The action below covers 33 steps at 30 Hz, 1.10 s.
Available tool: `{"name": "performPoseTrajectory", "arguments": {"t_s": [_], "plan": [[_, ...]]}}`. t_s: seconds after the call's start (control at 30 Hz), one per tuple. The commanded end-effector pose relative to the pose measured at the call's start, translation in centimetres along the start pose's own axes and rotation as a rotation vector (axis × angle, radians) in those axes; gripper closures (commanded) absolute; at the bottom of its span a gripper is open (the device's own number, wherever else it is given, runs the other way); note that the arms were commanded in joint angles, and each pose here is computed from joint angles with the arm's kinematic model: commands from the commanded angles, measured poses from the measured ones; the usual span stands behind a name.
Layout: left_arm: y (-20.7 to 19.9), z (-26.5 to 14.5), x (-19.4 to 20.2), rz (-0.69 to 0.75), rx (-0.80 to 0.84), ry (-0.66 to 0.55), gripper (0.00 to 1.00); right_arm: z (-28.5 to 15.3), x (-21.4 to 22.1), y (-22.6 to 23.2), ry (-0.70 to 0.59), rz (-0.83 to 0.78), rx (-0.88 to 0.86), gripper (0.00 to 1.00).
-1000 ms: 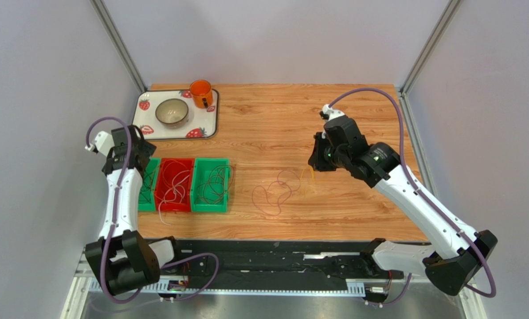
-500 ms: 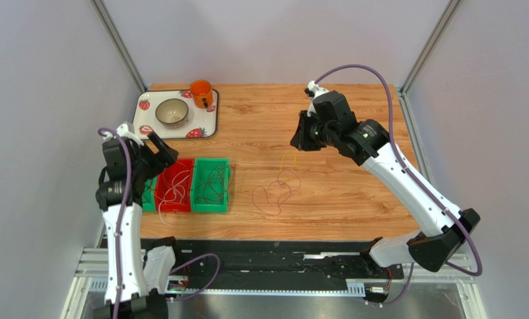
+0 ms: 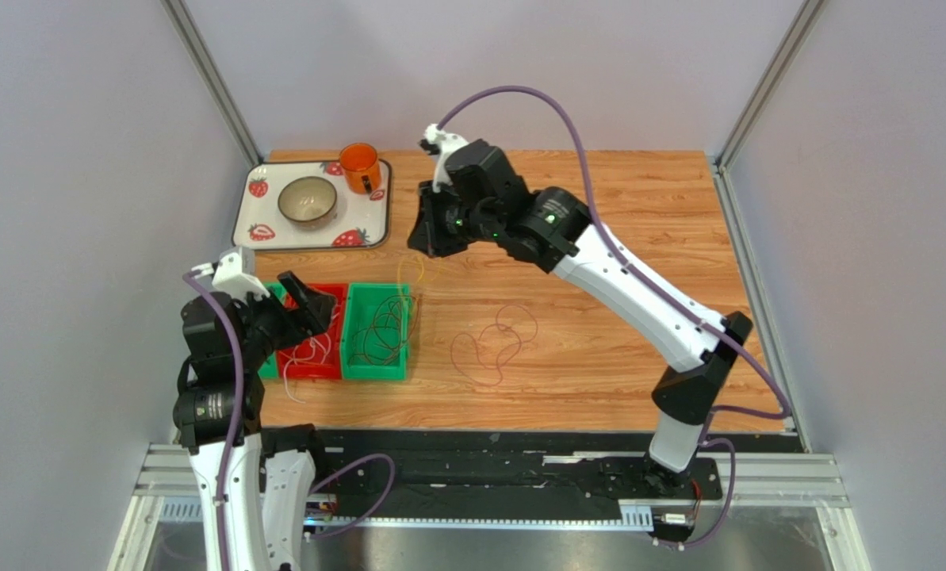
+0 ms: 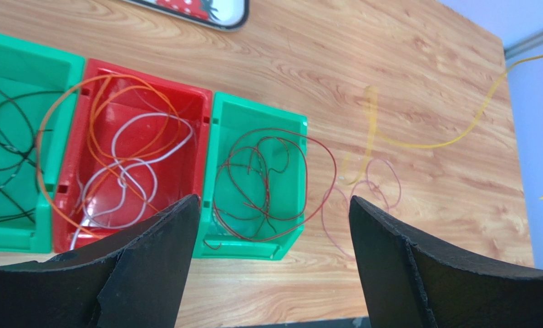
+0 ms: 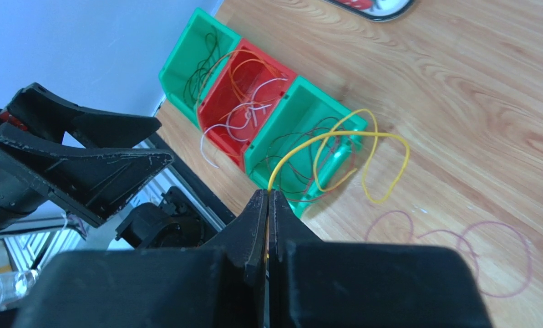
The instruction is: Untangle the cables
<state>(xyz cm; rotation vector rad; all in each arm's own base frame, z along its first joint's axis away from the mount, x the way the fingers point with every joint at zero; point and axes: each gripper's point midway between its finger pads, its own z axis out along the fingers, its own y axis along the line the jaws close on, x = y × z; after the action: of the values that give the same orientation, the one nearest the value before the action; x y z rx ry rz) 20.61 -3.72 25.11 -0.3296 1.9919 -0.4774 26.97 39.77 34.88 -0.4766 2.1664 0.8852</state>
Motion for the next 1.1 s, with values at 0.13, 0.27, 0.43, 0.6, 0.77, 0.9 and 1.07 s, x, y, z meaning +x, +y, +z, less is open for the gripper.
{"name": "performPoseTrajectory", "arguments": {"t_s": [0.13, 0.27, 0.43, 0.6, 0.77, 0.9, 1.07], "plan": [[3.2, -2.7, -2.2, -0.051, -0.225, -0.174, 0.12, 4.3, 1.1, 5.0, 0.025, -0.044, -0.105, 1.00], [3.4, -4.0, -2.5, -0.058, -0.250, -0.236, 0.12, 7.2, 3.5, 4.4, 0.085, -0.021, -0.105, 1.00], [3.4, -3.9, -2.5, -0.055, -0.242, -0.237, 0.13, 10.9, 7.2, 2.8, 0.187, -0.014, -0.075, 1.00], [3.2, -3.4, -2.4, -0.050, -0.225, -0.216, 0.16, 14.4, 10.8, 1.4, 0.292, -0.002, -0.053, 1.00], [2.9, -3.4, -2.4, -0.044, -0.209, -0.220, 0.16, 16.1, 12.4, 0.7, 0.334, 0.004, -0.032, 1.00], [2.8, -3.3, -2.3, -0.041, -0.201, -0.215, 0.16, 17.0, 13.4, 0.1, 0.352, 0.006, -0.023, 1.00], [2.8, -3.2, -2.3, -0.042, -0.201, -0.211, 0.17, 18.6, 13.9, 0.7, 0.361, 0.015, -0.054, 1.00]]}}
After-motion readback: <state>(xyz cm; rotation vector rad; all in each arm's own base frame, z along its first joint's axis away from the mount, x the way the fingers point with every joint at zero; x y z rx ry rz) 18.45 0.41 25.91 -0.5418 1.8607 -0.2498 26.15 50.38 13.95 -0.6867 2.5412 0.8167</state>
